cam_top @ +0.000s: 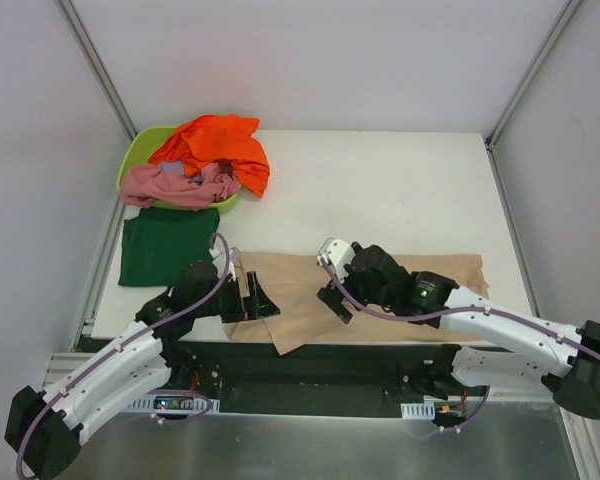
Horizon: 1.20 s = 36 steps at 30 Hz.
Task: Fold and stack the t-shirts
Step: Fold the other side of the tshirt into a rectangle
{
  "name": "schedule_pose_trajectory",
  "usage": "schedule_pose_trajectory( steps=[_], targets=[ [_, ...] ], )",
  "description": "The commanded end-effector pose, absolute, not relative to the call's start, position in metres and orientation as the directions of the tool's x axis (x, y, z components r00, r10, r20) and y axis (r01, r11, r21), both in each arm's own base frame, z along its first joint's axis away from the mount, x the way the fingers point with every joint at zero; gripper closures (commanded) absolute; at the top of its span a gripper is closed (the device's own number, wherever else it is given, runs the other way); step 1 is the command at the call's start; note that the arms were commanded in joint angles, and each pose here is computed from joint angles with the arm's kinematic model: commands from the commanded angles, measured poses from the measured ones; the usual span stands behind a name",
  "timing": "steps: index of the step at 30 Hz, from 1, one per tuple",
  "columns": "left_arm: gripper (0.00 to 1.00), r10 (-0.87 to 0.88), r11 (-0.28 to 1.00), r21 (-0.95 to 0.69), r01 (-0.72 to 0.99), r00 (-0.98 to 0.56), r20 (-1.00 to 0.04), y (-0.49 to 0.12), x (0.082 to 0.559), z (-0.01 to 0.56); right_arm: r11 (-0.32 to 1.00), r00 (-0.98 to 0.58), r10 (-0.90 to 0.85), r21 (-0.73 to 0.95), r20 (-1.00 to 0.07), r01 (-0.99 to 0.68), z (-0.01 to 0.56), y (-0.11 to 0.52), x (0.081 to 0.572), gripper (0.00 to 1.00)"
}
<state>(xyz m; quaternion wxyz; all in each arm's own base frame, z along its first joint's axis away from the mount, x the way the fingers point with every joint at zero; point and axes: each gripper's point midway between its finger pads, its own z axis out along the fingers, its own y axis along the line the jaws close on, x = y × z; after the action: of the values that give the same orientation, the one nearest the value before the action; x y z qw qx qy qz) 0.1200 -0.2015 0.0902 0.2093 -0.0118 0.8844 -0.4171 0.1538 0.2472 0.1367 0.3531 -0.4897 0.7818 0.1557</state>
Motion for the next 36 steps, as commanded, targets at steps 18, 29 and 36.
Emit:
schedule_pose_trajectory(
  steps=[18, 29, 36],
  targets=[
    [0.08, -0.224, 0.867, -0.499, 0.005, -0.890, -0.398, -0.194, 0.196, 0.062, 0.952, -0.815, 0.006, 0.252, -0.579, -0.171, 0.070, 0.164, 0.224, 0.04],
    [0.34, -0.217, 0.898, -0.440, -0.020, -0.889, -0.402, -0.185, 0.200, 0.050, 0.958, -0.827, 0.021, 0.247, -0.562, -0.143, 0.060, 0.151, 0.223, 0.04],
    [0.40, -0.199, 0.908, -0.418, -0.037, -0.915, -0.351, -0.188, 0.198, 0.037, 0.959, -0.830, 0.024, 0.247, -0.557, -0.137, 0.056, 0.147, 0.220, 0.04]
  ],
)
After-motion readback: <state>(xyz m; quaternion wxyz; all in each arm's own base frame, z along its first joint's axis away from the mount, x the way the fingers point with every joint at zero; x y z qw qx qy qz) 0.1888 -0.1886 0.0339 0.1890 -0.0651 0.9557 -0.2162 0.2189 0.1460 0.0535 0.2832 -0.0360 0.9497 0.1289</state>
